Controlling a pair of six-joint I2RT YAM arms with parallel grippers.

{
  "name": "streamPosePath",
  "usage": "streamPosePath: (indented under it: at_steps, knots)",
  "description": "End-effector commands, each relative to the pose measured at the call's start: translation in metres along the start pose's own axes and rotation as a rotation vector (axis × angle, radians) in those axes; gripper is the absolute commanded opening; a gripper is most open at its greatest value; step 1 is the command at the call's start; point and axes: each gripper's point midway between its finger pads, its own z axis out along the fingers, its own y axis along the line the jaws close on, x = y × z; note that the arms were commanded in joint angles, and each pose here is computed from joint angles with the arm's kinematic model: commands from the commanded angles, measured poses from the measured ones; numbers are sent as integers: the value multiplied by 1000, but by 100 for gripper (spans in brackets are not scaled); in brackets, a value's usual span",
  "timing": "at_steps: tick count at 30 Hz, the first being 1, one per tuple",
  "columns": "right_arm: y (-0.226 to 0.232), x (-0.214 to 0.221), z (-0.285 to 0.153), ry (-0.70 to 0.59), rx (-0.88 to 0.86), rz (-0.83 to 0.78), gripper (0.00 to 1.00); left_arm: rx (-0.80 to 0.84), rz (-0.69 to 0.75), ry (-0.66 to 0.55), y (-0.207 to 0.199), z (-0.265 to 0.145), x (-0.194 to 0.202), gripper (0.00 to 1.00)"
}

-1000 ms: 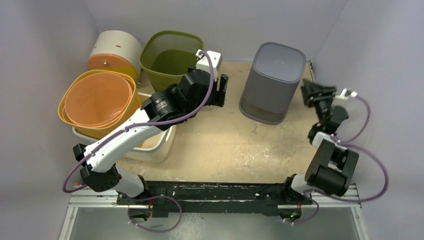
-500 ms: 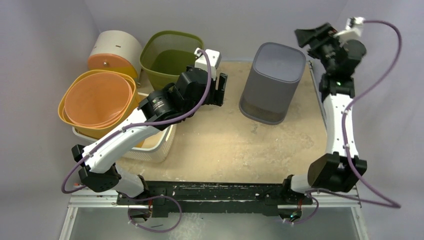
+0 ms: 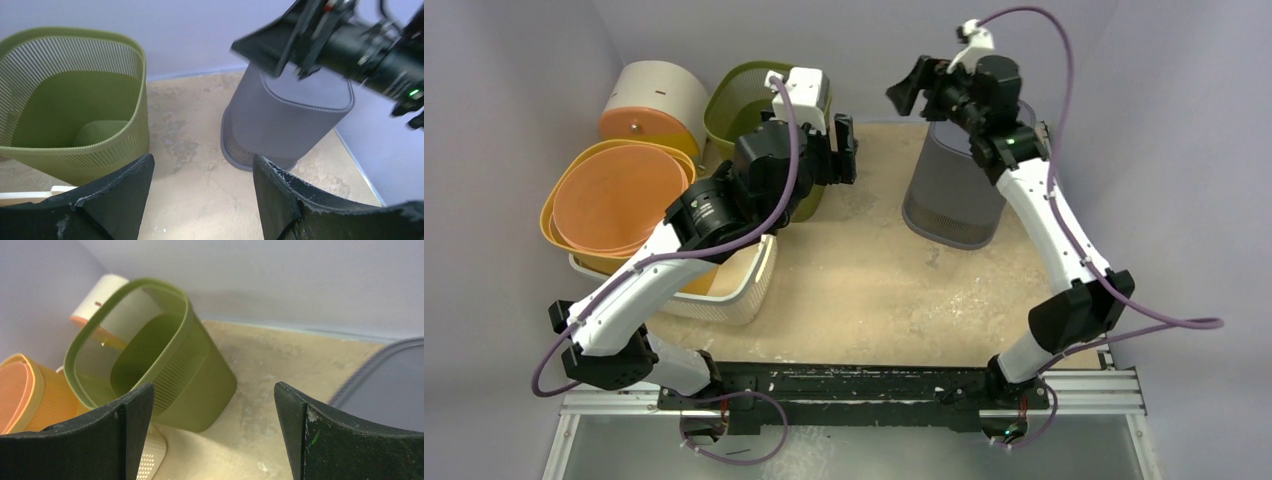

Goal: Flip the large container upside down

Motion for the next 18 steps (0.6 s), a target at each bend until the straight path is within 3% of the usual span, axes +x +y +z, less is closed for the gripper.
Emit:
streamPosePath:
  at_steps: [1, 6, 18]
  knots:
    - [30, 37, 15, 69, -18, -58, 91, -15, -94, -152, 14, -23, -55, 69]
    - [36, 94, 25, 189, -32, -42, 91, -23, -113, -155, 16, -24, -55, 69]
    - [-34, 189, 16, 427, 208, -106, 92, -44, -103, -143, 16, -17, -47, 69]
